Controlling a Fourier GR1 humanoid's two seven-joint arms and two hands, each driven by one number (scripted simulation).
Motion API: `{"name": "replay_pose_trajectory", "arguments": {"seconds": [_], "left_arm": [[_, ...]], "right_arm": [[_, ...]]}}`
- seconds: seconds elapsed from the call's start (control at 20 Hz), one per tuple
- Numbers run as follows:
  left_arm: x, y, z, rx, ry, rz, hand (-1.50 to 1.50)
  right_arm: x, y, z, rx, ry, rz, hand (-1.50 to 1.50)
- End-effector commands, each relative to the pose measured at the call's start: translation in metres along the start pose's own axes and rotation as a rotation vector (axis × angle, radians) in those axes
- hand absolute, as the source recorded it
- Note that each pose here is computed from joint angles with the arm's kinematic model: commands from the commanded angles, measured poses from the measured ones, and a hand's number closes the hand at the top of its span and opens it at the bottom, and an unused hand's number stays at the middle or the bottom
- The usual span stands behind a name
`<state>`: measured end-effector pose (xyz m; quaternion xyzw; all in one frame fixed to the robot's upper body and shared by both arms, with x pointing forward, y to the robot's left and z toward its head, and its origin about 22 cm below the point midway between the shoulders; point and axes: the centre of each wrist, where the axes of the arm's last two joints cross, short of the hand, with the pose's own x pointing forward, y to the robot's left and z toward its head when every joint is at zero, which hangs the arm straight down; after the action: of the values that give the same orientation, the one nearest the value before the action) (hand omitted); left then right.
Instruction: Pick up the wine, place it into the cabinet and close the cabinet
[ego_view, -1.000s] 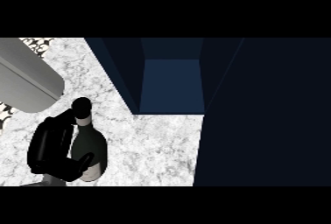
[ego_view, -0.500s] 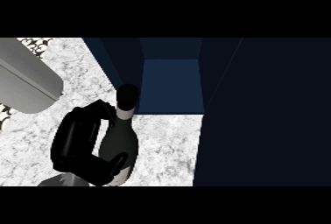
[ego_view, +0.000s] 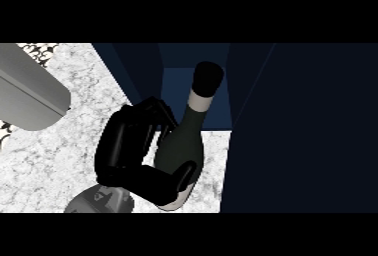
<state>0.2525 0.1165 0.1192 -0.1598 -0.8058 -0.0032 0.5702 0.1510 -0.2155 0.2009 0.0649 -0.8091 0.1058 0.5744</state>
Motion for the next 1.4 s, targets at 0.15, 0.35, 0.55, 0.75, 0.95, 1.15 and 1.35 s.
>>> {"name": "replay_pose_trajectory", "arguments": {"seconds": [0.15,0.35,0.55,0.75,0.95,1.15,1.35], "left_arm": [[0.01,-0.02,-0.016,0.034,-0.005,-0.034,1.5],[0.004,-0.048,-0.03,0.058,-0.024,-0.06,1.5],[0.012,-0.039,-0.044,0.069,-0.012,-0.079,1.5],[-0.009,-0.068,-0.038,0.09,-0.022,-0.111,1.5],[-0.045,-0.041,-0.038,0.108,-0.024,-0.097,1.5],[-0.039,-0.041,-0.045,0.138,0.002,-0.059,1.5],[-0.057,-0.035,-0.06,0.172,-0.007,-0.042,1.5]], "right_arm": [[0.017,-0.009,0.032,0.028,-0.024,-0.025,-1.5],[0.019,-0.008,0.019,0.028,-0.039,-0.019,-1.5],[0.008,-0.002,0.022,0.036,-0.039,-0.041,-1.5],[0.01,-0.001,0.019,0.032,-0.034,-0.025,-1.5],[0.011,0.003,0.023,0.037,-0.031,-0.029,-1.5],[0.014,-0.003,0.02,0.043,-0.039,-0.025,-1.5],[0.024,0.001,0.02,0.05,-0.048,-0.029,-1.5]]}}
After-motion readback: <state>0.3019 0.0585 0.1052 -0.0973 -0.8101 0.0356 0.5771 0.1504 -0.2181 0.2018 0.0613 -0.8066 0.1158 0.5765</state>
